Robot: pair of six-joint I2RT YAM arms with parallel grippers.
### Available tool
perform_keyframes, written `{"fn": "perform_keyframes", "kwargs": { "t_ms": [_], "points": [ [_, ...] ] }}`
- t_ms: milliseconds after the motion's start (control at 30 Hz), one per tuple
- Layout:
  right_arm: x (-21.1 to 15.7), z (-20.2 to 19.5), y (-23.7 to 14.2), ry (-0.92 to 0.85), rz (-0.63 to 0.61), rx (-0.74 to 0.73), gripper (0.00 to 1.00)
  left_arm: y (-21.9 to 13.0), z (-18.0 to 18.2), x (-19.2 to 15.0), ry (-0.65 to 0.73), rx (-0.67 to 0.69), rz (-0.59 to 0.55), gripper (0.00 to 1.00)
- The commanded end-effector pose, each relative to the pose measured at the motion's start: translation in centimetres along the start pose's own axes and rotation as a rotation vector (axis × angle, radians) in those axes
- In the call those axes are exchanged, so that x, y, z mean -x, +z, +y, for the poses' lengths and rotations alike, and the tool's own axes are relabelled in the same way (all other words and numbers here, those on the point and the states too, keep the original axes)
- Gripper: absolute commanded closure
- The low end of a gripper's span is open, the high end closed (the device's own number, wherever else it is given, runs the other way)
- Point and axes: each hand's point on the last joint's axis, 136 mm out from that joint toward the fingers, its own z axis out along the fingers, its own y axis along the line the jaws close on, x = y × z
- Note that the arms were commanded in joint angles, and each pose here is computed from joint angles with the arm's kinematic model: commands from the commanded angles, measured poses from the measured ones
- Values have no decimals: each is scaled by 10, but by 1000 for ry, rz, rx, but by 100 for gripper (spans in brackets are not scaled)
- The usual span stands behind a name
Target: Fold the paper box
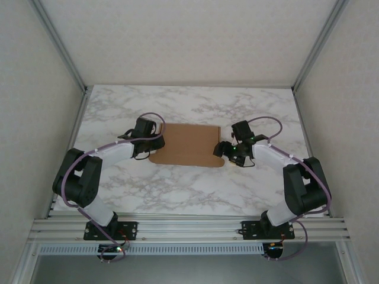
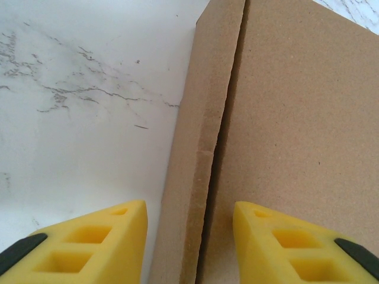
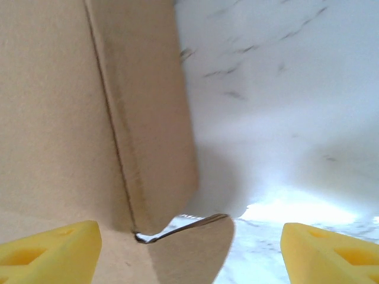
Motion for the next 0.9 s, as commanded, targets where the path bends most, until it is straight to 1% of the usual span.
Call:
{"fn": "perform_keyframes", "kwargs": {
  "t_ms": [0, 200, 333, 500, 600, 700, 867],
  "points": [
    [19, -5, -9, -64, -62, -75, 20, 1, 4, -17, -8, 13, 53, 58],
    [35, 14, 10, -63, -30, -29, 23, 2, -4, -25, -14, -10, 74, 58],
    [39, 6, 28, -54, -8, -84, 26, 0, -11, -29, -43, -46, 83, 56],
    [38, -9, 36, -110, -8, -196, 30, -14, -10, -15, -32, -35, 56, 44],
    [36, -11, 38, -166, -6, -247, 32, -31, -11, -3, -28, -34, 18, 32],
    [35, -12, 39, -191, -3, -273, 33, -50, -5, 10, -21, -5, -32, 24],
    [35, -8, 41, -206, -3, -274, 34, -84, 8, 18, -4, 55, -98, 22]
  ]
}}
